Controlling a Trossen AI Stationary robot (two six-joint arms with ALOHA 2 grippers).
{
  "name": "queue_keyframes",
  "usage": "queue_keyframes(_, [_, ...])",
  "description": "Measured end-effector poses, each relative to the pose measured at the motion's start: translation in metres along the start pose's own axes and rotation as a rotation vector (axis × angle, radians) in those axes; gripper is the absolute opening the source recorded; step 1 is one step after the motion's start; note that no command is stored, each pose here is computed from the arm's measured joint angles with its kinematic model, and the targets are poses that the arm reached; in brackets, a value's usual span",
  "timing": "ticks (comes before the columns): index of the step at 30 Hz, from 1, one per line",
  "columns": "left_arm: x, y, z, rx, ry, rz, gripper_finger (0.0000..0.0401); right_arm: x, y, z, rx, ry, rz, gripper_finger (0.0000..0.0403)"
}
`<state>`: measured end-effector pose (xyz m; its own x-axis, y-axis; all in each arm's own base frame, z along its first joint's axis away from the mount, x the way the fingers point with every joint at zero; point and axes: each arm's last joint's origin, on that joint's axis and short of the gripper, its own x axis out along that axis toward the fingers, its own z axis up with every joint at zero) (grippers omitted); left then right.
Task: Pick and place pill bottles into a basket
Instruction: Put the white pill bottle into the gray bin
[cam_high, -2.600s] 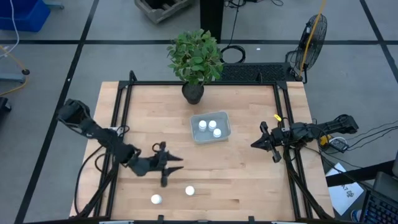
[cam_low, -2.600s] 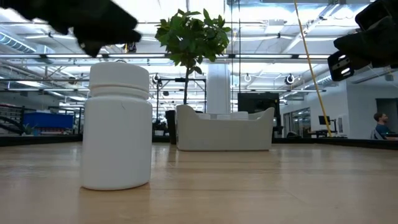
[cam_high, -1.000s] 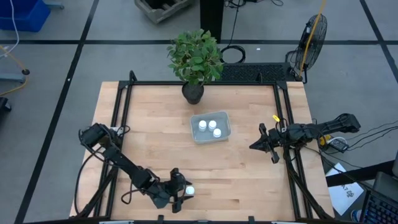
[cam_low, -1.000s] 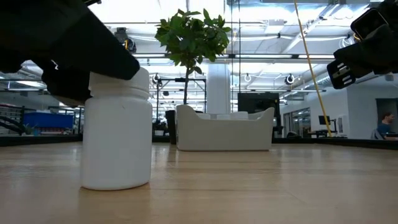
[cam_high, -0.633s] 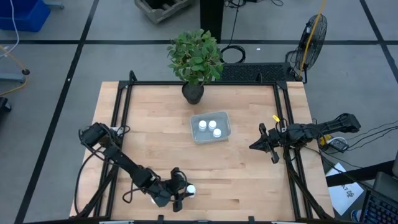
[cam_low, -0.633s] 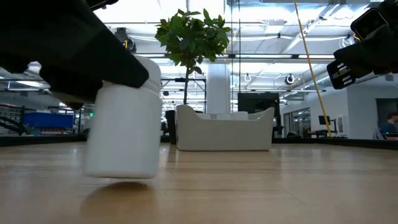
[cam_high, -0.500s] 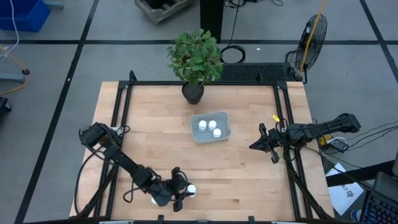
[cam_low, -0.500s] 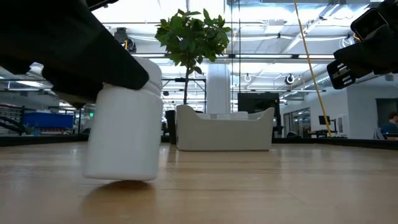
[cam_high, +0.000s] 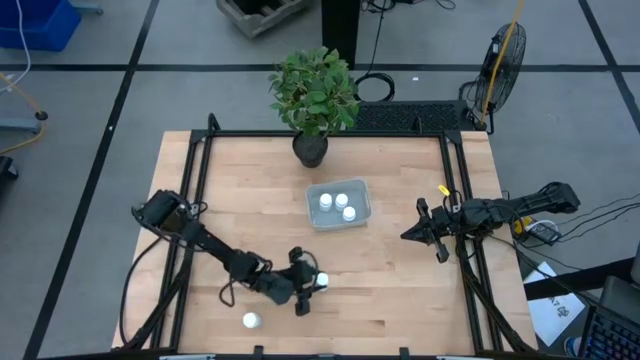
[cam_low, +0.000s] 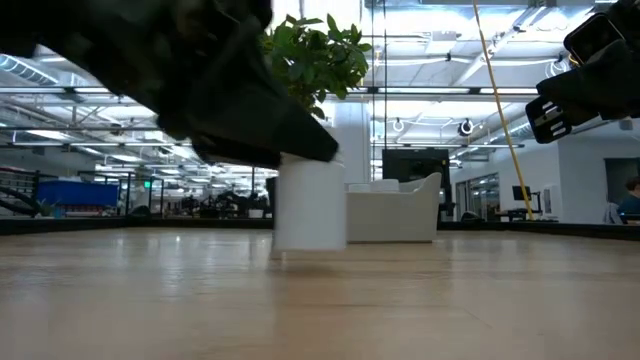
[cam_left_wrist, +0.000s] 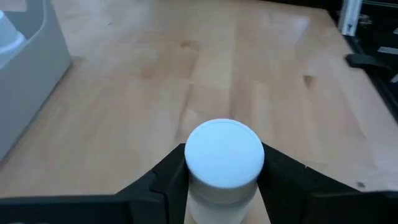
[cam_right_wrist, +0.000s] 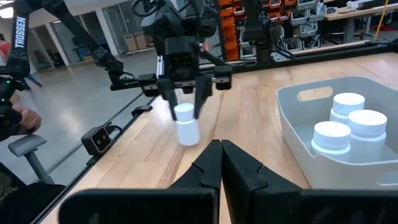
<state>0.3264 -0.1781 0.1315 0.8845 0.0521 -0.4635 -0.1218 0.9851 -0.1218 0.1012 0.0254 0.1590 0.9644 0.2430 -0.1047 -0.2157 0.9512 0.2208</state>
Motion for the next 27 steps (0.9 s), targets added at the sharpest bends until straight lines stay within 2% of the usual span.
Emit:
queue_keyframes(9, [0.016,0.032,0.024,0.035,-0.024,-0.038,0.0181,0.000,0.000,0.000,-0.003,0.000,0.000,0.0000])
queue_keyframes(14, [0.011,0.050,0.048,0.067,-0.077,0.001,0.0163,0.000,0.000,0.000,-0.003,0.000,-0.001,0.0000])
queue_keyframes(21, [-0.003,0.076,0.080,0.120,-0.128,0.066,0.0177,0.000,0.000,0.000,-0.002,0.000,0.000,0.0000])
queue_keyframes(24, [-0.004,0.090,0.089,0.124,-0.146,0.107,0.0183,0.000,0.000,0.000,-0.003,0.000,0.000,0.0000])
queue_keyframes(27, [-0.001,0.105,0.092,0.116,-0.142,0.148,0.0169,0.000,0.000,0.000,-0.003,0.000,0.000,0.0000])
